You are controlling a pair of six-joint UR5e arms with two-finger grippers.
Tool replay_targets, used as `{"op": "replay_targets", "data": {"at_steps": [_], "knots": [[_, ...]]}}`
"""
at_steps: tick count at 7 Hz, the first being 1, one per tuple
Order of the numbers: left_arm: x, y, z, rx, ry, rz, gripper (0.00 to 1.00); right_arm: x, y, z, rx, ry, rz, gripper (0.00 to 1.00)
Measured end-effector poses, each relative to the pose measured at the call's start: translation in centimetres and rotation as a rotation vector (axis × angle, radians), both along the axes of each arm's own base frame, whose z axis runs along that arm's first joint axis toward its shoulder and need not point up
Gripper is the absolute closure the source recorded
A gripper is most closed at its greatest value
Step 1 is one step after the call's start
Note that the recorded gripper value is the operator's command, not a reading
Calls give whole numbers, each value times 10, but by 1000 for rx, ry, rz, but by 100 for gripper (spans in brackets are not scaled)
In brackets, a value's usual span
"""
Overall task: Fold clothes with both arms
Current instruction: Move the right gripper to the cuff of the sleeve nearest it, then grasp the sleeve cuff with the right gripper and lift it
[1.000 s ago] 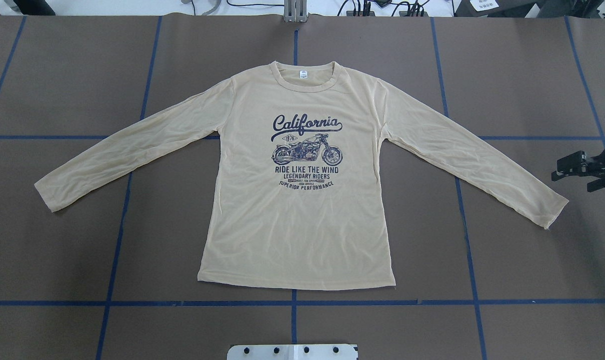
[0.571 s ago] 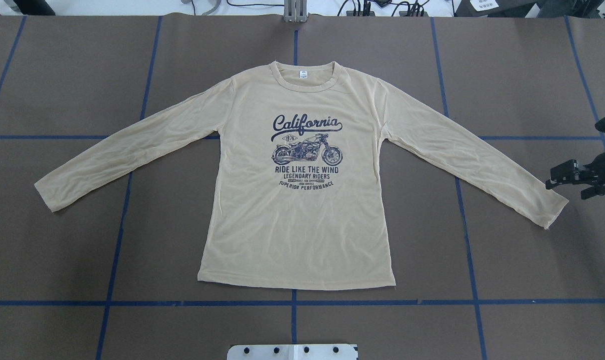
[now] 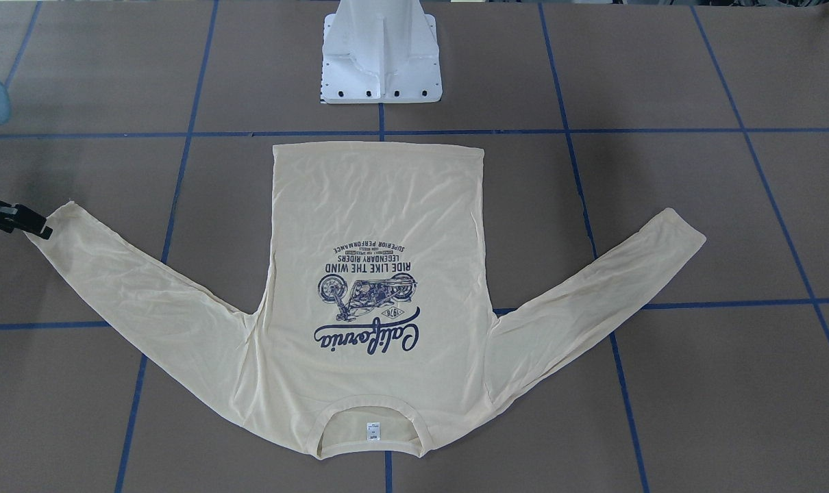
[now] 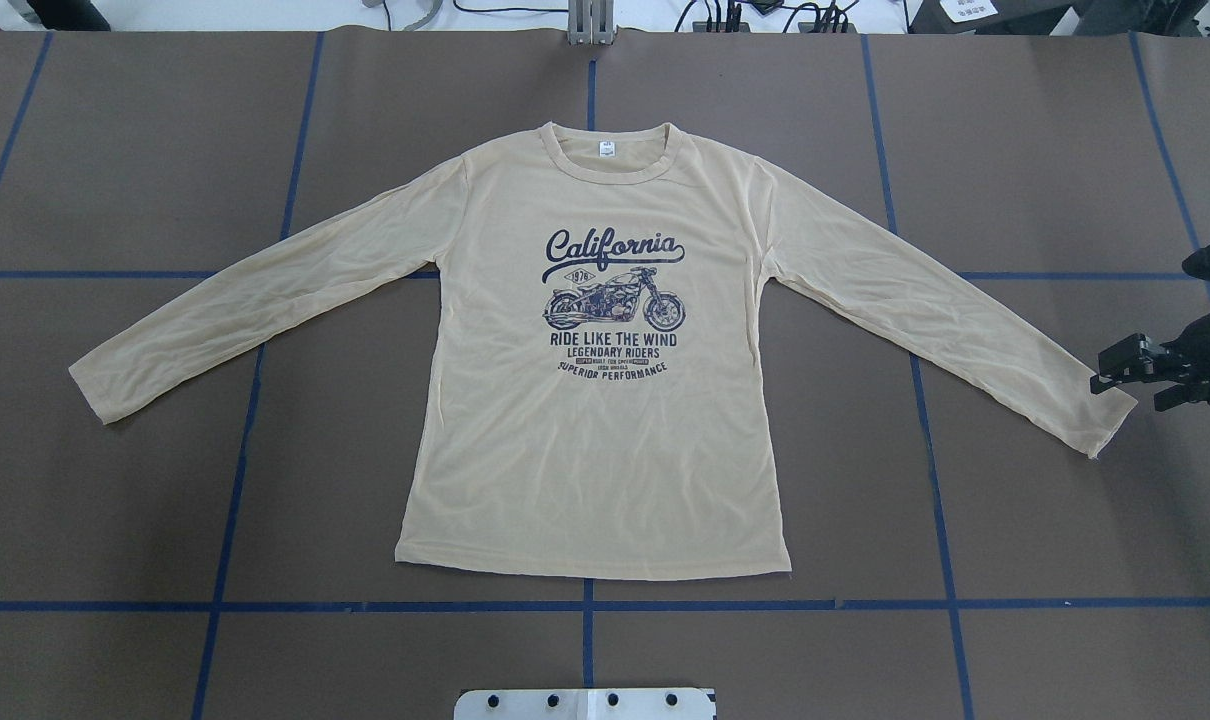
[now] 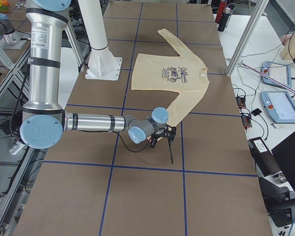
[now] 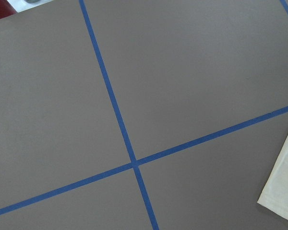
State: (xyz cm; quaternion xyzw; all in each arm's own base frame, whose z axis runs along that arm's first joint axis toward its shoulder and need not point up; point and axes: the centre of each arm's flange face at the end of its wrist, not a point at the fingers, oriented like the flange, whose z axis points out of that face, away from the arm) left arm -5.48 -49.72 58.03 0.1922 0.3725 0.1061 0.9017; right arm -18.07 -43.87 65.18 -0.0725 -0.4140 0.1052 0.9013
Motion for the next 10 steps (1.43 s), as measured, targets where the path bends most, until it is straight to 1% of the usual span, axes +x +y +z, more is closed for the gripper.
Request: {"op": "replay_targets", "data": {"at_steps": [2,3,5,7,9,10], "knots": [[0,0,-1,2,0,-1,0,0,1,4,-6,4,0,82],[0,0,-2,3,0,-1,0,0,1,5,-9,5,0,100],[0,0,-2,4,-1,-2,0,1,1,3,-7,1,-1,100],[0,0,-2,4,-1,-2,0,7,0,-18,16,-35,4,100],[-1,0,-2,4,-1,-3,0,26,-3,-77,62,-109,44,100],[-1,0,-2,4,-1,-3,0,24,-17,-119,54,-145,95,100]]}}
